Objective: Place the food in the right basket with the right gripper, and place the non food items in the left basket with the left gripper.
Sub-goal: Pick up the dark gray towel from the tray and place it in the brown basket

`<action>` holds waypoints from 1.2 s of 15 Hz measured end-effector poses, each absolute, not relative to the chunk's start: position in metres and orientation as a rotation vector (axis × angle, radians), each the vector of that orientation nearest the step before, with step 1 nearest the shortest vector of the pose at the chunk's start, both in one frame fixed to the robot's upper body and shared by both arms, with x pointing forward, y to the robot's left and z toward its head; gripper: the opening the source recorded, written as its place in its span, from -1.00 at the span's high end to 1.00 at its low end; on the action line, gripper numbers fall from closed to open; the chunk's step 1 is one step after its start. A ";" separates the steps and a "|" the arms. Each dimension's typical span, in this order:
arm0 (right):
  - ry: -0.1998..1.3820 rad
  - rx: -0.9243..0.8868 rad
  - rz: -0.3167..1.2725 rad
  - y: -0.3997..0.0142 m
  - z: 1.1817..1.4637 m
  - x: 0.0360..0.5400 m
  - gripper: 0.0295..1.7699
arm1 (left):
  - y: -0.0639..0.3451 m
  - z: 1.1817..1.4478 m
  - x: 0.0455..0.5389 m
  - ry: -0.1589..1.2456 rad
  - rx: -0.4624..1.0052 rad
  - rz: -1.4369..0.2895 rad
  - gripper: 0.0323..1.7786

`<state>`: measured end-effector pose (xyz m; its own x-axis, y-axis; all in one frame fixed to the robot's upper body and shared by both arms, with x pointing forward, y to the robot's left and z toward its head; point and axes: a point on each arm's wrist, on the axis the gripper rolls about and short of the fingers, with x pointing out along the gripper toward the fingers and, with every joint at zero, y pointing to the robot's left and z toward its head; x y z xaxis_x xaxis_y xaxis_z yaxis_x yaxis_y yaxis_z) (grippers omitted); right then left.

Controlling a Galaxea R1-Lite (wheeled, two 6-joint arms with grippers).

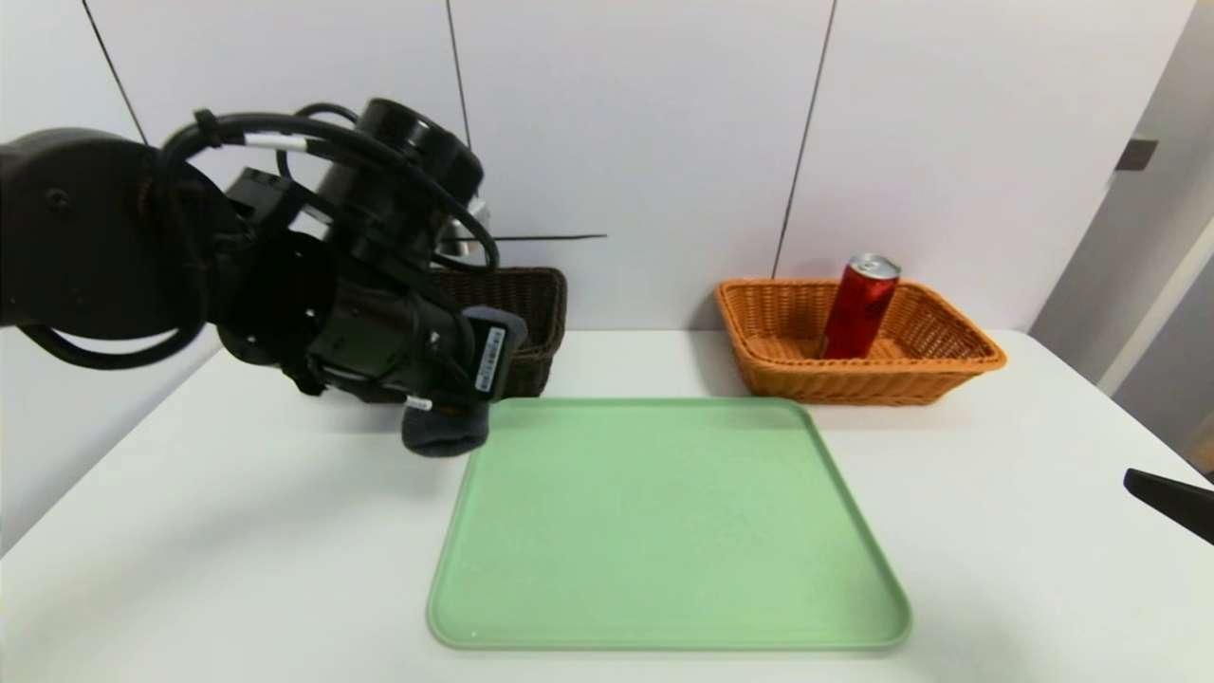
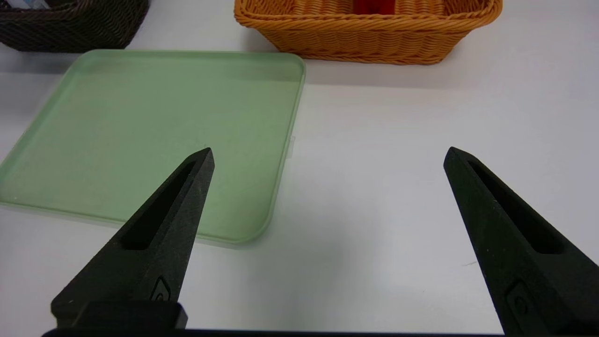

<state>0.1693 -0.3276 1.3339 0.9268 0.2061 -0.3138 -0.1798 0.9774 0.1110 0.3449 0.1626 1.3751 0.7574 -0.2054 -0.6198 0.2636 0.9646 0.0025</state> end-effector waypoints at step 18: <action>0.336 0.080 0.193 -0.328 1.331 0.167 -0.91 | 0.208 1.354 0.518 0.254 0.719 -0.457 0.77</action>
<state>0.1665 -0.3279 1.3305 0.9260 0.2012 -0.3194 -0.1747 0.9785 0.1098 0.5181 0.2083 1.3541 0.8723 -0.3135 -0.3752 0.4842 0.6603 0.5741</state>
